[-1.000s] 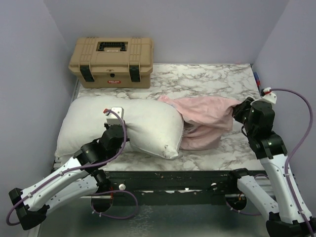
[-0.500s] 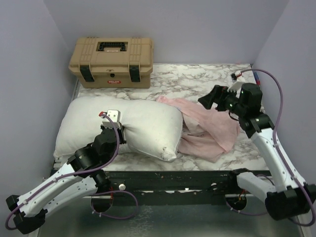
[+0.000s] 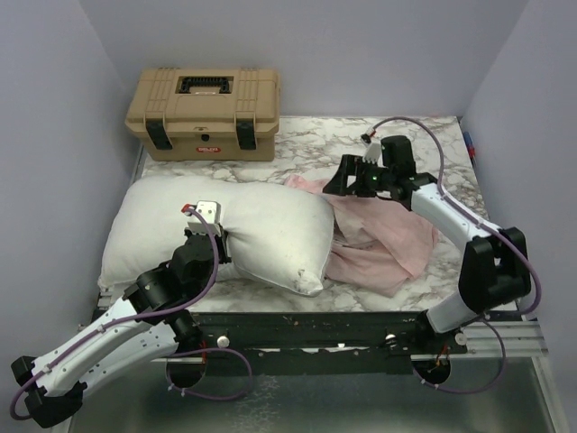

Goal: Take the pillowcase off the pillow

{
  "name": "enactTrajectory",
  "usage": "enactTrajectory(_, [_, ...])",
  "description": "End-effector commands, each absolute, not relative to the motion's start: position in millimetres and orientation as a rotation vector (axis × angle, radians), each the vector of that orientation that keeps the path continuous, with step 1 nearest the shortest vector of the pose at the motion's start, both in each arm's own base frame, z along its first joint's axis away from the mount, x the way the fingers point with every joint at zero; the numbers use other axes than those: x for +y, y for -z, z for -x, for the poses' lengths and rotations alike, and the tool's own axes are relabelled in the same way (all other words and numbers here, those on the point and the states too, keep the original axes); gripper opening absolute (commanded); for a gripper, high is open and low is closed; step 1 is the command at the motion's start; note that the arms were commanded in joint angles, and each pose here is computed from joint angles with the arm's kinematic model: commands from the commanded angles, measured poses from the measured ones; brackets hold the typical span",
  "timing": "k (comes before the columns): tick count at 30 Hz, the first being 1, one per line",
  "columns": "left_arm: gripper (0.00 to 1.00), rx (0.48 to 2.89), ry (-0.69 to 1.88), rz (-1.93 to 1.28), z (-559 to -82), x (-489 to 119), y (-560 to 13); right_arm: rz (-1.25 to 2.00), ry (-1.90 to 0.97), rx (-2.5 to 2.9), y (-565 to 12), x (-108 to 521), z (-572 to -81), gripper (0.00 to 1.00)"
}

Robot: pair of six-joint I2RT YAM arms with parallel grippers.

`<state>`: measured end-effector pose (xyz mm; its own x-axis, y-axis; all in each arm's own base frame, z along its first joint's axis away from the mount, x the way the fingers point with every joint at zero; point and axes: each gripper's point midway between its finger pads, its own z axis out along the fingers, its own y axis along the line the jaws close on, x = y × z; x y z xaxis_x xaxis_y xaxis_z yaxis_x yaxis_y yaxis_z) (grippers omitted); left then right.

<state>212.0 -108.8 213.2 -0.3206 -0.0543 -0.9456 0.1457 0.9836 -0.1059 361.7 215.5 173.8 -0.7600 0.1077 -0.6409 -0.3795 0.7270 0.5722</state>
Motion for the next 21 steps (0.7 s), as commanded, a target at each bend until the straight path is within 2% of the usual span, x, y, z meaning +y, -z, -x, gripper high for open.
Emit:
enactTrajectory(1, [0.0, 1.81, 0.246, 0.005, -219, -109, -234, 0.181, -0.884, 2.355, -134, 216, -381, 0.98])
enactTrajectory(5, [0.0, 1.806, 0.245, 0.013, -219, -108, -234, 0.147, -0.82, 2.453, -97, 211, -385, 0.89])
enactTrajectory(8, [0.0, 1.806, 0.244, 0.012, -218, -107, -234, 0.114, -0.745, 2.501, -82, 202, -389, 0.77])
enactTrajectory(10, [0.0, 1.805, 0.243, 0.014, -219, -107, -235, 0.08, -0.671, 2.515, -79, 194, -393, 0.61])
enactTrajectory(13, [0.0, 1.801, 0.24, 0.022, -218, -105, -236, 0.022, -0.557, 2.504, -84, 176, -403, 0.23])
enactTrajectory(16, [0.0, 1.796, 0.241, 0.033, -218, -103, -237, -0.07, -0.489, 2.461, -100, 153, -413, 0.05])
enactTrajectory(17, [0.0, 1.792, 0.241, 0.038, -218, -102, -238, -0.11, -0.469, 2.438, -109, 142, -418, 0.01])
enactTrajectory(21, [0.0, 1.784, 0.244, 0.051, -216, -99, -240, -0.303, -0.352, 2.31, -152, 88, -431, 0.0])
